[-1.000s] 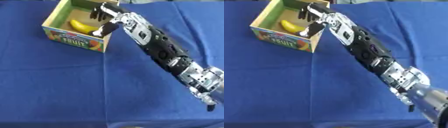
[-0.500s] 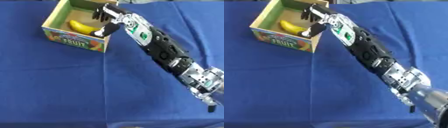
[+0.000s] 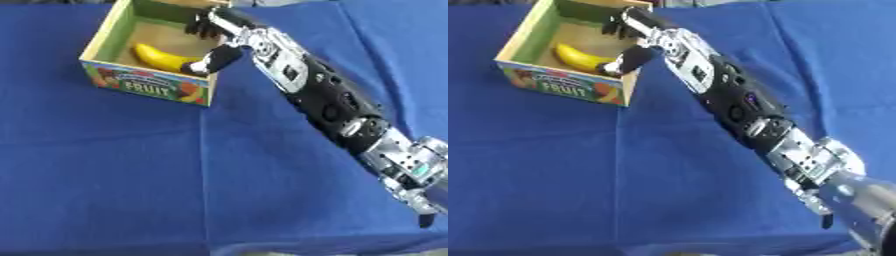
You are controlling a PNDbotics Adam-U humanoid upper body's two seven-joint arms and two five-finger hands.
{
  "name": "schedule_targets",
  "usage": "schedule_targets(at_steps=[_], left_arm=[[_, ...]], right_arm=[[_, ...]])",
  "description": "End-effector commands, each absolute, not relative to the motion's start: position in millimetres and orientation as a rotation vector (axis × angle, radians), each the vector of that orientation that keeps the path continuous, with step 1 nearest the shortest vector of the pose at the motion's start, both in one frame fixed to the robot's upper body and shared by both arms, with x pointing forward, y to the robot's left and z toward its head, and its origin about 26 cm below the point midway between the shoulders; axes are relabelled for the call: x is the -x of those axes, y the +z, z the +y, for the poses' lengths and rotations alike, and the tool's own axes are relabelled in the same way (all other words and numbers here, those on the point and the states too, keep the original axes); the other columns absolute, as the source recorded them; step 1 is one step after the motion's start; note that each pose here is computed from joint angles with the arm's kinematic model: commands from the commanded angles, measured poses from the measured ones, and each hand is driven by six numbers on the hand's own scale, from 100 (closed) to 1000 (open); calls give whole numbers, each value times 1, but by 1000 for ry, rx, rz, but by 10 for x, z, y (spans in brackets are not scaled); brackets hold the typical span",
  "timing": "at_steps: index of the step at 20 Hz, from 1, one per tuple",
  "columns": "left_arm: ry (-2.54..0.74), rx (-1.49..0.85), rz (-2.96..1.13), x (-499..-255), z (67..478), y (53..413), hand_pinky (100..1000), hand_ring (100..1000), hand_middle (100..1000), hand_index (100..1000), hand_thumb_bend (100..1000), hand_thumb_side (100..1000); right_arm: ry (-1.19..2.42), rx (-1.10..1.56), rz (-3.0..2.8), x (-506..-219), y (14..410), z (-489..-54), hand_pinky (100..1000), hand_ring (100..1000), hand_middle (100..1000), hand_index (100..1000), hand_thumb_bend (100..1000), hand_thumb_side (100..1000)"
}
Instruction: Pick up objects on the table and place them in the box.
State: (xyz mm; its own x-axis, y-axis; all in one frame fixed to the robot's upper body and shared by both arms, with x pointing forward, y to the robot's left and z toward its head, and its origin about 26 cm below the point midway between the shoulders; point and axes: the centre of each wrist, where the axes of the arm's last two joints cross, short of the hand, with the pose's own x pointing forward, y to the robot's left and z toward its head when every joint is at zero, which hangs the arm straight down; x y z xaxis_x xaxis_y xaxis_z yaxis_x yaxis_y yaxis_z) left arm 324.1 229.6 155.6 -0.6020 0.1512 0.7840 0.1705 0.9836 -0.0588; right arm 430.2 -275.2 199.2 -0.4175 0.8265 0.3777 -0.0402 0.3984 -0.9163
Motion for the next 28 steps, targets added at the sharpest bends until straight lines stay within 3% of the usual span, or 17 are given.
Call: schedule_targets(at_steps=[1,6,22,23,25,26,28], left_arm=[[-29,214,-2242,-3227,2323,1594,617,516,541,584,599,1000],[-16,190,-2227,-3213,2372,1541,618,516,542,585,594,1000],[57,44,-2190,-3175,2623,1398,619,520,545,585,589,1000],[60,42,-2192,-3176,2624,1400,620,552,578,596,589,1000],[93,-1,-2208,-3191,2682,1428,620,560,583,599,588,1000],[108,-26,-2209,-3195,2713,1431,620,572,593,605,587,1000],[129,-70,-2206,-3194,2761,1425,620,578,601,609,584,1000]], right_arm=[[1135,715,-1811,-4209,2270,-2795,797,784,765,803,595,430],[1141,662,-1904,-4023,2457,-2774,863,838,813,842,651,494],[1080,454,-2182,-3397,2713,-2665,903,866,843,879,685,513],[1071,440,-2182,-3366,2730,-2661,872,835,827,877,590,602],[985,403,-2189,-3339,2674,-2698,869,832,825,874,573,616],[930,382,-2203,-3318,2633,-2719,858,820,816,867,497,680],[812,342,-2232,-3271,2543,-2771,852,812,809,861,457,711]])
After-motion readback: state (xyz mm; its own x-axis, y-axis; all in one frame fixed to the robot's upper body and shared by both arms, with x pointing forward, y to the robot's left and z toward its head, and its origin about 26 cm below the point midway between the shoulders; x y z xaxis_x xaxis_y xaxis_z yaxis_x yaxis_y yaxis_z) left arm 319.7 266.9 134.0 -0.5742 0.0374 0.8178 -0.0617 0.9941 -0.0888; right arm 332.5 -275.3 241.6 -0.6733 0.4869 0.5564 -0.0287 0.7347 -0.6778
